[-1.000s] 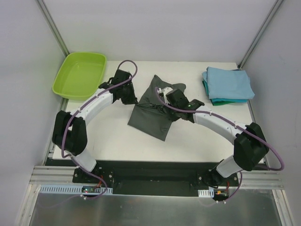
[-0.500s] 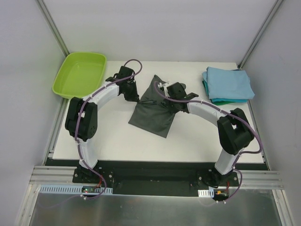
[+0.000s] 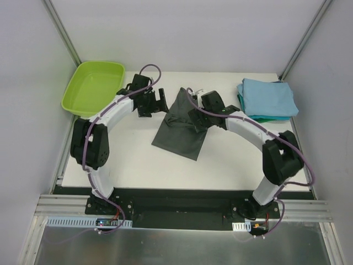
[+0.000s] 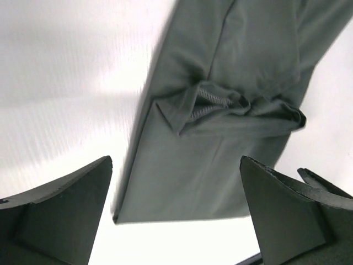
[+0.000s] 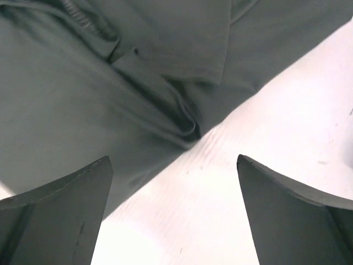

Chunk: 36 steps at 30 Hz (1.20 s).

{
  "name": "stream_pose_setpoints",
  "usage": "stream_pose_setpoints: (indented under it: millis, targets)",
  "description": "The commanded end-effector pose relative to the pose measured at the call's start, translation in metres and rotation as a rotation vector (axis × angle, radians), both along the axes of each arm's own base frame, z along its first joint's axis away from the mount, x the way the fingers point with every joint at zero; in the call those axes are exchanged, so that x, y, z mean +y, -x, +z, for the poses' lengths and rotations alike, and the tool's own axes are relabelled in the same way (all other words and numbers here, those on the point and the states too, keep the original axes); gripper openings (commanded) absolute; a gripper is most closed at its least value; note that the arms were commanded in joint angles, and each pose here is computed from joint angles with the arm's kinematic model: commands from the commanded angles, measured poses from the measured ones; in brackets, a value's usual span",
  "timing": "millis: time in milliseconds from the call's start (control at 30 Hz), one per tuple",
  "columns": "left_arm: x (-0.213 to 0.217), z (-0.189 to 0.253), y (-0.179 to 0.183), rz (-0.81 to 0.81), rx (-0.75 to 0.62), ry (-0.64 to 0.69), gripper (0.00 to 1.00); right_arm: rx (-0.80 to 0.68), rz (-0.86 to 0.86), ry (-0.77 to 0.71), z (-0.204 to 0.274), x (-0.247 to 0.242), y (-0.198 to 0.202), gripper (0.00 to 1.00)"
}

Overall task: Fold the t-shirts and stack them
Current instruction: Fold the folded rectangular tshirt in 1/3 of the way

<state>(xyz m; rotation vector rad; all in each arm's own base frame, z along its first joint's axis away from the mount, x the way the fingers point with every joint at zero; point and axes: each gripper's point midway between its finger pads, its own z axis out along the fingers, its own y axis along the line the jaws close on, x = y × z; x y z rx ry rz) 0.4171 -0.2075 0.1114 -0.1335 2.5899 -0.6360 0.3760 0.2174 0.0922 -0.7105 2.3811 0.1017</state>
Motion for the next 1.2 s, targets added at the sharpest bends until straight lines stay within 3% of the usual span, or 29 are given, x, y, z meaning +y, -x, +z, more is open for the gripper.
stream_pose_setpoints:
  millis: [0,133,533,733,933,1067,1167]
  targets:
    - [0.014,0.04,0.036,0.043,-0.054,0.028,0.99,-0.032,0.06,-0.189,0.046,0.016,0.038,0.96]
    - [0.038,0.01,0.084,0.12,0.021,-0.01,0.99,0.089,0.219,-0.39,0.043,0.063,0.074,0.96]
    - [0.079,-0.043,0.184,0.228,0.125,-0.047,0.99,0.219,0.349,-0.27,-0.006,0.139,0.067,0.96]
    - [0.079,-0.051,0.193,0.229,0.153,-0.041,0.99,0.22,0.347,-0.213,-0.033,0.147,0.032,0.96]
    - [0.073,-0.044,0.186,0.207,0.147,-0.025,0.99,0.128,0.242,-0.164,-0.025,0.128,-0.046,0.96]
    - [0.073,-0.044,0.188,0.207,0.146,-0.024,0.99,-0.092,0.076,-0.027,0.014,0.09,-0.117,0.96]
    - [0.073,-0.046,0.19,0.207,0.155,-0.018,0.99,-0.138,0.053,-0.051,0.046,0.081,-0.127,0.96]
